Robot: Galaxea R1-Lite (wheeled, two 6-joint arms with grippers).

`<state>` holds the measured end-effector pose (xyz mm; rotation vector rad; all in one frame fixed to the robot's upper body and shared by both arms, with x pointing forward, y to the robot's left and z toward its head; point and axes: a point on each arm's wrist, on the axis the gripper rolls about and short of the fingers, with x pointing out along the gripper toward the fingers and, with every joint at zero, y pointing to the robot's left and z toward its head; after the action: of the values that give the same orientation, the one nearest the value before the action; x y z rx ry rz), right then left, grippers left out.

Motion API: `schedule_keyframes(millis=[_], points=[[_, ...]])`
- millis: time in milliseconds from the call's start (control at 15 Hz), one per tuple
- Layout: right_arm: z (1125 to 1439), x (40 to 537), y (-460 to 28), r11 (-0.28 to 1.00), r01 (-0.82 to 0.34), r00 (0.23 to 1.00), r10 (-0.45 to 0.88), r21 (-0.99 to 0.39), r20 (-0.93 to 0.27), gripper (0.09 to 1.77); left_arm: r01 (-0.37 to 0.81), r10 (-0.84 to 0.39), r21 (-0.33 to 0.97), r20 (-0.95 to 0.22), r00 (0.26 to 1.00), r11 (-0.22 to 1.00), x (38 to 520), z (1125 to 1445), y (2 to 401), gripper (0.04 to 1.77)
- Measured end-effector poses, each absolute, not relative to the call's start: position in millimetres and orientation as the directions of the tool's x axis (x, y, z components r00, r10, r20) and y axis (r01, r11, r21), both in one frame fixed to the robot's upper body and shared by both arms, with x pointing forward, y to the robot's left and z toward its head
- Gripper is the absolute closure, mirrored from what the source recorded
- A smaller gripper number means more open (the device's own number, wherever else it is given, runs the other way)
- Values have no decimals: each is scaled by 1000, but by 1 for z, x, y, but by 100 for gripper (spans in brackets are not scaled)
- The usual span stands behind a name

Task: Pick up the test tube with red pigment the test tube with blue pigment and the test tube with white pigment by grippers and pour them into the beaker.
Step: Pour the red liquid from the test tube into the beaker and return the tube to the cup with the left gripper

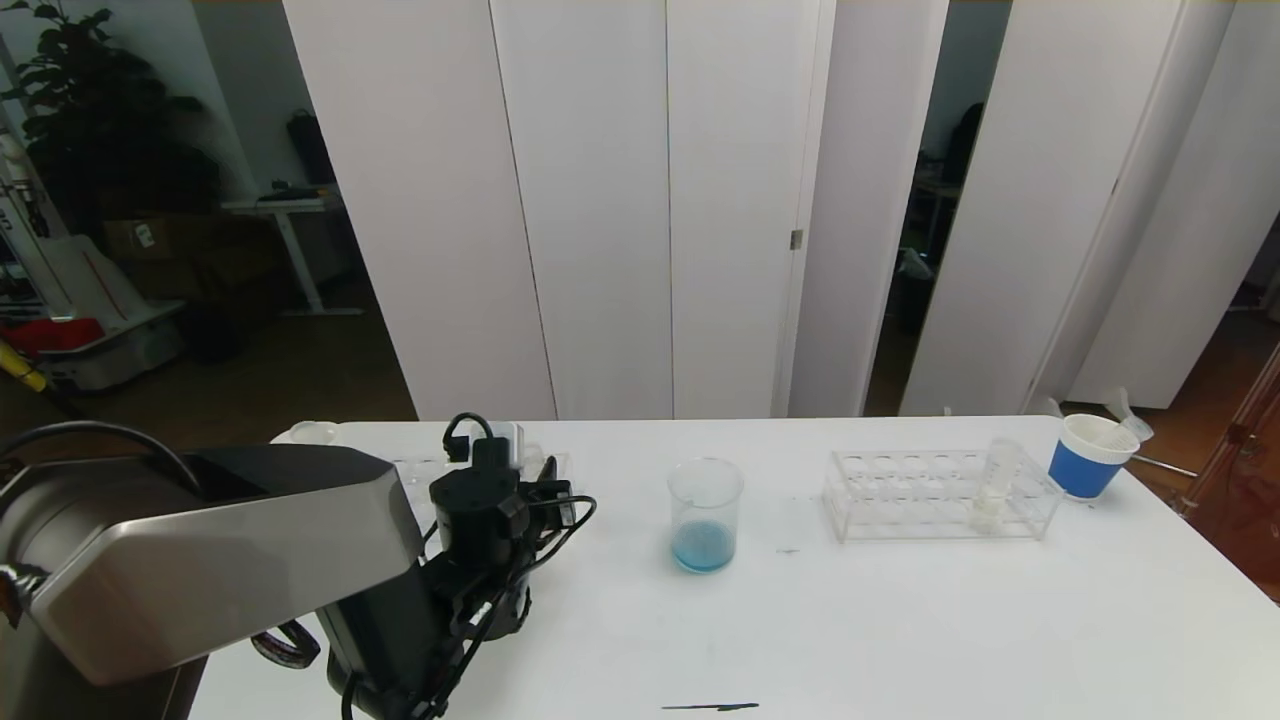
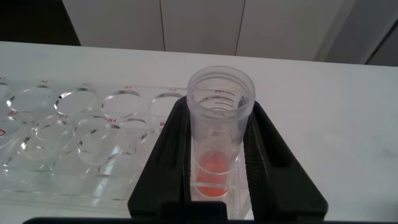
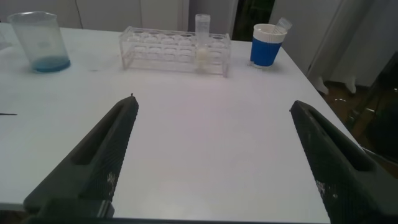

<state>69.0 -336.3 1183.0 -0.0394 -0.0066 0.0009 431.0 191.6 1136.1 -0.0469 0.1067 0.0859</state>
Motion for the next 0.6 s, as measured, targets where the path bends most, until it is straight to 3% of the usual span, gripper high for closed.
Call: schedule_keyframes(millis=[600], points=[[1183,69,-336,999,0,1000,1,-39,7,11,-78,74,-39,-98,992,996,428,1142,191,123]])
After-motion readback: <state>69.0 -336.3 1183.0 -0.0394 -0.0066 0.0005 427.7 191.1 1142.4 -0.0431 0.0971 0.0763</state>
